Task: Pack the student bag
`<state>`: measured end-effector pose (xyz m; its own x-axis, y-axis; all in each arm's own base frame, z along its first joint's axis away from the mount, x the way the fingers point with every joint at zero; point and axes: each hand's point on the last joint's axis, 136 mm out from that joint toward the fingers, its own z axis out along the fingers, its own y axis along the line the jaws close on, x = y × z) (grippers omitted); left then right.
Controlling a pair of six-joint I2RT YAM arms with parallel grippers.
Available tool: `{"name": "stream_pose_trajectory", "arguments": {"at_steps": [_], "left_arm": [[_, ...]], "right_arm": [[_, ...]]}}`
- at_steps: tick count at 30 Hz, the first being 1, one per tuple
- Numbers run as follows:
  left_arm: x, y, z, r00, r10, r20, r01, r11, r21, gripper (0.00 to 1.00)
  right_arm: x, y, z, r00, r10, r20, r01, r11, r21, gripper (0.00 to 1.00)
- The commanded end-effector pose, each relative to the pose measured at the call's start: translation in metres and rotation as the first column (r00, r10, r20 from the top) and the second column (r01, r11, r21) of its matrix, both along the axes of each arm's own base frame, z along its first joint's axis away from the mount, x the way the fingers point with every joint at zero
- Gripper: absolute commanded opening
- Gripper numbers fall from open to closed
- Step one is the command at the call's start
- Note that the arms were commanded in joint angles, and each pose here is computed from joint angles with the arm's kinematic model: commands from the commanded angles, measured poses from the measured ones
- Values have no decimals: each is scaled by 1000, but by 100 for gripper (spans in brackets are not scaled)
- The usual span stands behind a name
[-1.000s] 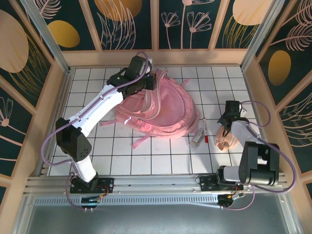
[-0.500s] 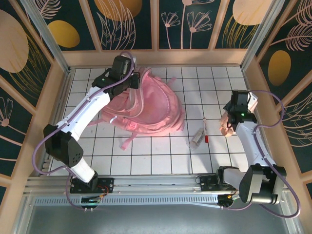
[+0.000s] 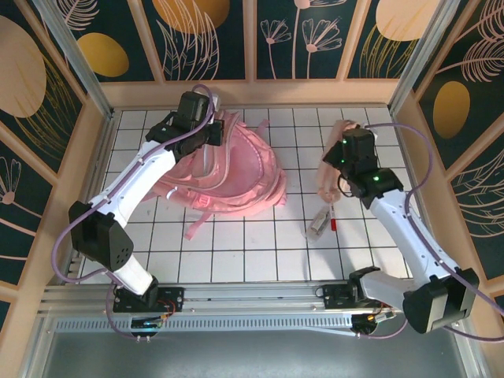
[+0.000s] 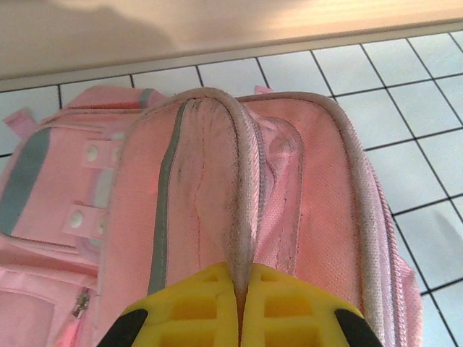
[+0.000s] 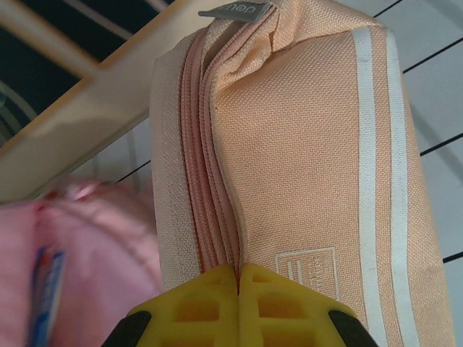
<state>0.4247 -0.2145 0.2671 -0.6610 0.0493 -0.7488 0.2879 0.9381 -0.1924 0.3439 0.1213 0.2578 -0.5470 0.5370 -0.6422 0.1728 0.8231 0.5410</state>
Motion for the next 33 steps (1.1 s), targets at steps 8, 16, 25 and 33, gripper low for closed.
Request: {"name": "stream_pose_trajectory", "arguments": {"at_steps": [8,16,25,33], "left_arm": [[-3,-12,61,993,-42,106,55,992,-118,0],[-1,-18,65,993,-56,104,70,988,-141,0],[5,-21,68,993,-49,109,66,985,-157,0],[6,-26,61,995,-58,83,73,981,-180,0]], "right_arm": [[24,142,7,987,163,-6,-148,913,379,0],[49,217,-51,964,222,-150,-128,874,468,0],[68,285,-106,918,271,-289,-25,768,640,0],[86,329,-92,905,312,-288,23,642,766,0]]}}
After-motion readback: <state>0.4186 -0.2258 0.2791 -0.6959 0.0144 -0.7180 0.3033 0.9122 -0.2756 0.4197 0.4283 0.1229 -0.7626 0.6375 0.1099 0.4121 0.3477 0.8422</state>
